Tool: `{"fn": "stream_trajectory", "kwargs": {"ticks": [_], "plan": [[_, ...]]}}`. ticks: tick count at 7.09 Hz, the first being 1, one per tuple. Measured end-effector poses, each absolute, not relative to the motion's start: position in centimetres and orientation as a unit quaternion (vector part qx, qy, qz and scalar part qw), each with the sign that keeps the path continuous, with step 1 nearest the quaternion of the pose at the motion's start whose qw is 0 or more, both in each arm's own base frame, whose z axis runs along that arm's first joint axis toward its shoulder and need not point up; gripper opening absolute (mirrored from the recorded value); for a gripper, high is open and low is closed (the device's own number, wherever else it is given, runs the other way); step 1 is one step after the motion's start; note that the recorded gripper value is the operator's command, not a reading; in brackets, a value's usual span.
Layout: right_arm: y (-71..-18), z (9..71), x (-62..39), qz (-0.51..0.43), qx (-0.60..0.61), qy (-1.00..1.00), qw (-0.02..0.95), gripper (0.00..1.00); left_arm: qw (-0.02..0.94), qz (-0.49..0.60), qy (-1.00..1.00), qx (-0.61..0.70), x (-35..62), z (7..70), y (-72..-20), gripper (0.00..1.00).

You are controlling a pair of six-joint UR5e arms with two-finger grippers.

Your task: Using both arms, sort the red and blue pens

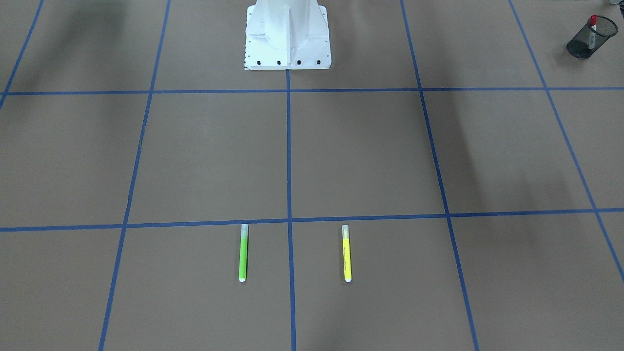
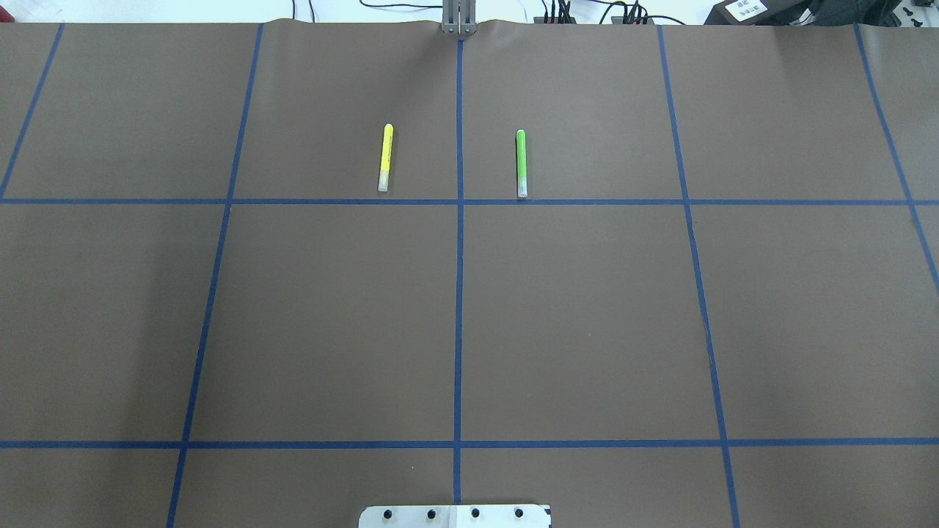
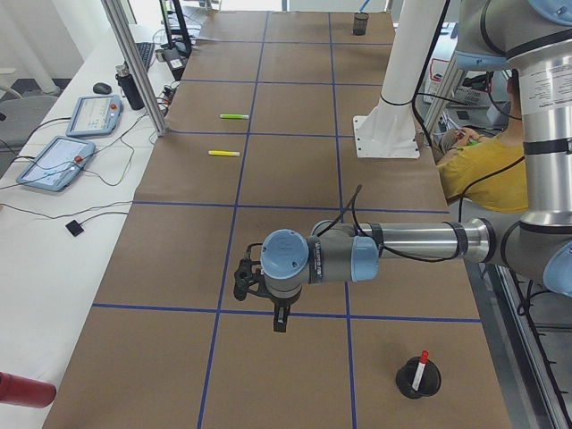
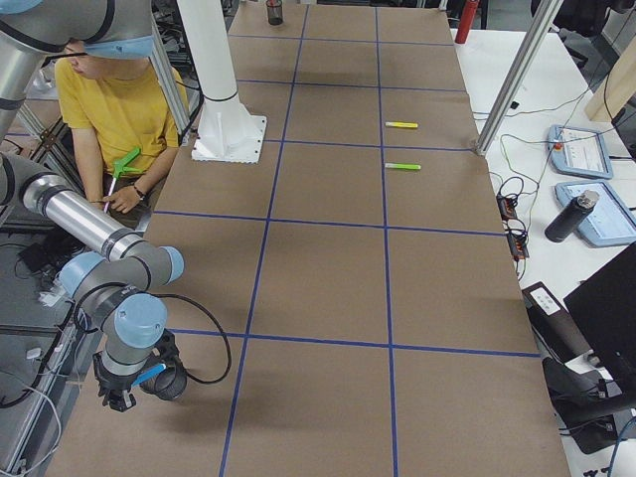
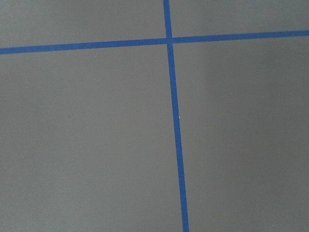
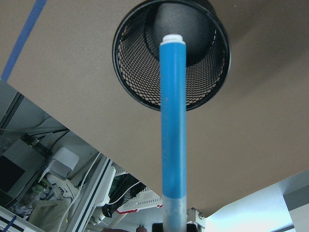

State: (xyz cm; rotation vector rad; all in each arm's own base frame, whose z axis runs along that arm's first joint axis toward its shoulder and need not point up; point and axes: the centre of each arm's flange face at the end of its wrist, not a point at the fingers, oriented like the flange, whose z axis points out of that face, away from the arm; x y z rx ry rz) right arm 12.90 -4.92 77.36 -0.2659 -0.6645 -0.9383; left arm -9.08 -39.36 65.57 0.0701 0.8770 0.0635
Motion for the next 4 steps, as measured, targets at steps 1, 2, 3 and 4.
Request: {"fn": "stream_trajectory", "kwargs": {"ticks": [1, 2, 3, 4], "plan": [[-4.85, 77.49, 12.78, -0.440, -0.124, -0.317, 0.831, 0.00, 0.904, 0.030, 0.425, 0.033, -9.07, 65.69, -39.19, 1.00], [-4.79, 77.60, 12.70, -0.439, -0.123, -0.320, 0.831, 0.00, 0.904, 0.030, 0.425, 0.032, -9.05, 65.77, -39.07, 1.00], [-4.76, 77.66, 12.67, -0.438, -0.122, -0.321, 0.831, 0.10, 0.904, 0.029, 0.426, 0.032, -9.03, 65.80, -39.04, 1.00], [-4.75, 77.69, 12.66, -0.438, -0.122, -0.322, 0.831, 0.47, 0.903, 0.029, 0.427, 0.031, -9.03, 65.81, -39.02, 1.00]]}}
